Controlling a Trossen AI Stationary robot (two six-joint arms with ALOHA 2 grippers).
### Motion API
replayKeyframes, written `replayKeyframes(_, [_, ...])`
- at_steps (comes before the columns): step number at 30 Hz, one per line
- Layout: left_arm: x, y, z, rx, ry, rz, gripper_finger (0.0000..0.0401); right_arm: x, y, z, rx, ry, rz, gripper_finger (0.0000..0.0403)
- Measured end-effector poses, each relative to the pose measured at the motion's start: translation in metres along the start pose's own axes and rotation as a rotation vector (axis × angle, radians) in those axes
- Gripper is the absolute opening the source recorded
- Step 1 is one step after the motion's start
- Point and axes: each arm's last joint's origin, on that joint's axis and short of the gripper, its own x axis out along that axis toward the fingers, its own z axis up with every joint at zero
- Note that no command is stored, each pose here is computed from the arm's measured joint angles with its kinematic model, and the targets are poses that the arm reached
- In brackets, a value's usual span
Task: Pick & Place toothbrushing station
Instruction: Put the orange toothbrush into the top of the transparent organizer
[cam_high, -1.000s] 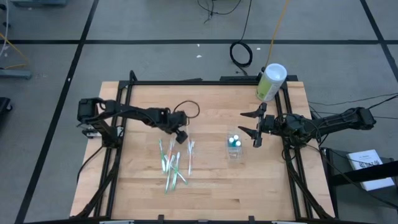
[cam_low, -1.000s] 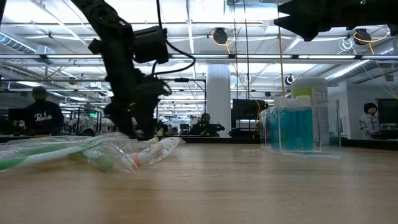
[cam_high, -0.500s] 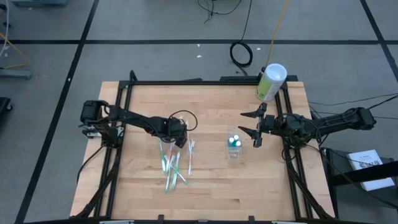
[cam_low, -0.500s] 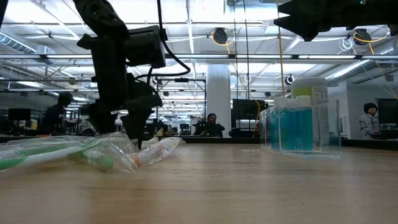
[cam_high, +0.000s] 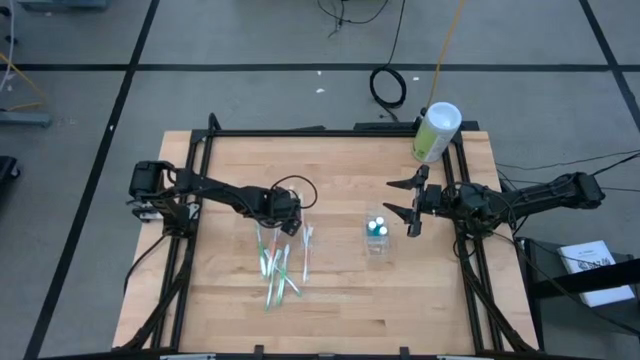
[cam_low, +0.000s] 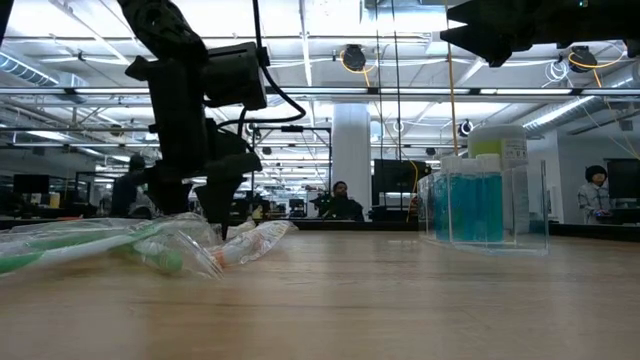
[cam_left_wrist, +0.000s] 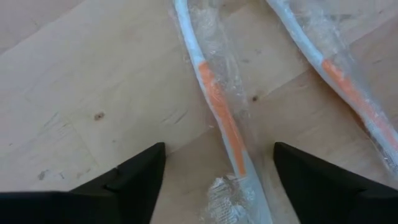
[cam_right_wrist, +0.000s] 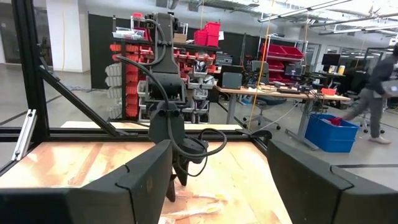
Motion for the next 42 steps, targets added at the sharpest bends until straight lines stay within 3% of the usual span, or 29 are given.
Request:
replayKeyframes(10, [0.000,0.000,0.002,0.001,-0.018,-0.005,0.0169,0.000,0.000,0.000,0.000,0.000,0.000,0.0254])
replayKeyframes(21, [0.002,0.001,0.010,0.046,-0.042,-0.030,0.0109,0.000,0.000,0.000,0.012,0.000,0.000,0.0254])
replayKeyframes(26, [0.002,0.002,0.012,0.121,-0.044,-0.027,0.0081,0.000,0.000,0.000,0.012,0.000,0.000,0.0254])
replayKeyframes(33, [-0.010,0.006,0.017,0.176,-0.131,0.005,0.0017,0.000,0.000,0.000,0.012,0.000,-0.001,0.0254])
replayKeyframes(42, [-0.059,0.011,0.026,0.212,-0.380,0.005,0.0019,0.000,-0.001,0.000,0.014,0.002,-0.010,0.0254])
